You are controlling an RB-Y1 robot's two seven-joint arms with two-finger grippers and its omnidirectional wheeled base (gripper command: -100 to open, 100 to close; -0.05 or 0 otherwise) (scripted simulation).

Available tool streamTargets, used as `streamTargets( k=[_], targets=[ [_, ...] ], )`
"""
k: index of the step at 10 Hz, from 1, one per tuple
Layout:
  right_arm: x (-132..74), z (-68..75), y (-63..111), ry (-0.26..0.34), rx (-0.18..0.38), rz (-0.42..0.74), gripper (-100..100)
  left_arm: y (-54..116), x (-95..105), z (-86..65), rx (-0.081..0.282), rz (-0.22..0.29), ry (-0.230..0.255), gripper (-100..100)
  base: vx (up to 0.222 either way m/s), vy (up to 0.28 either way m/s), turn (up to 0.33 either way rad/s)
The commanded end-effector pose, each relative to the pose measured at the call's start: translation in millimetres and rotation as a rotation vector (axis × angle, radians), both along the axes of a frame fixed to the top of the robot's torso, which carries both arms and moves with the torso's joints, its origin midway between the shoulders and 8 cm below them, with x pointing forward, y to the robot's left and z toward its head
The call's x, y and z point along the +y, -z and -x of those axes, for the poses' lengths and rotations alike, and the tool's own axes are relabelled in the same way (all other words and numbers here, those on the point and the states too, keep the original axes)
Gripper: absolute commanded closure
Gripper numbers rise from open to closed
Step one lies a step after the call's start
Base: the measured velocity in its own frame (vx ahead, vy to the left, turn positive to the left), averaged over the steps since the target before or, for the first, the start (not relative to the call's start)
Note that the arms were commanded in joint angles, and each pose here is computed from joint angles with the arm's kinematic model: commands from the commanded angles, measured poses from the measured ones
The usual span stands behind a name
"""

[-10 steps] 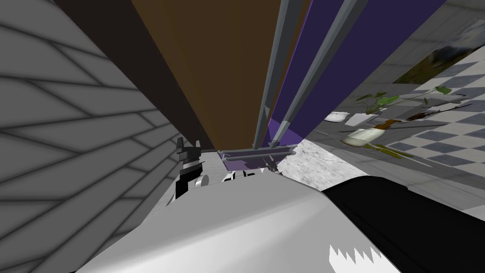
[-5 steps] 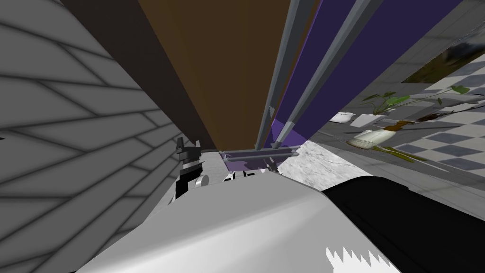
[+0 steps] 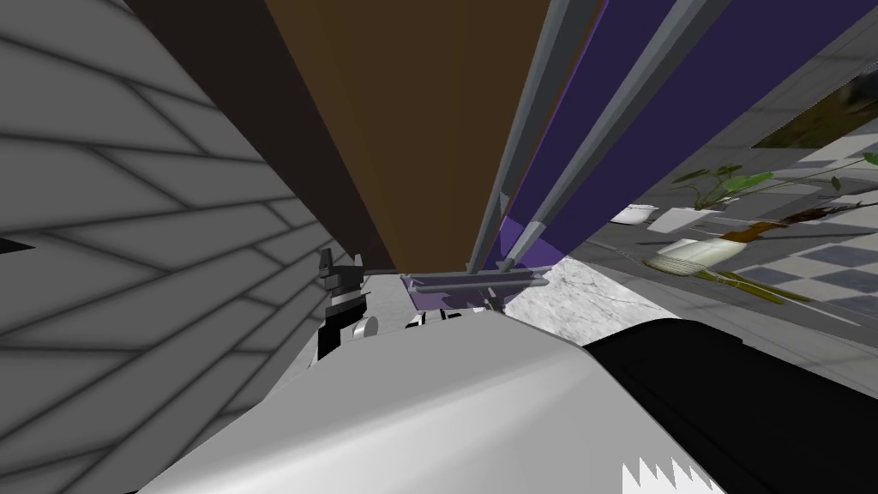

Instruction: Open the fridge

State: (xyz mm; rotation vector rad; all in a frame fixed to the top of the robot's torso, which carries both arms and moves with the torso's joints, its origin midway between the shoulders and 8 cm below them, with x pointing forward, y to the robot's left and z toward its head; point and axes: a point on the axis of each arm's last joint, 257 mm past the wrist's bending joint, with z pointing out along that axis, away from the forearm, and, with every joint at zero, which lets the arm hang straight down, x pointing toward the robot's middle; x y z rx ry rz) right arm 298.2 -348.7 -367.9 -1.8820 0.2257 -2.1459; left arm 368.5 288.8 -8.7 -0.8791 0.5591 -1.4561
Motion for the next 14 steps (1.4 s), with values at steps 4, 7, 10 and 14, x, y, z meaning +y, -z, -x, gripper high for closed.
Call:
streamTargets(
  k=[4, 7, 10, 14],
  targets=[
    [0, 10.3, 19.5, 0.026, 0.034, -0.209, -100, 0.0, 0.0, 0.0, 0.000, 0.000, 0.000, 0, 0.025, 0.038, 0.049],
    [5, 16.8, 32.2, 0.054, 0.047, -0.339, -100, 0.0, 0.0, 0.0, 0.000, 0.000, 0.000, 0, 0.018, 0.031, 0.058],
    [9, 19.4, 37.8, 0.062, 0.051, -0.443, -100, 0.0, 0.0, 0.0, 0.000, 0.000, 0.000, 0, 0.018, 0.031, 0.040],
    [21, 23.2, 47.2, 0.083, 0.049, -0.599, -100, 0.0, 0.0, 0.0, 0.000, 0.000, 0.000, 0, 0.024, 0.026, 0.059]
  ],
)
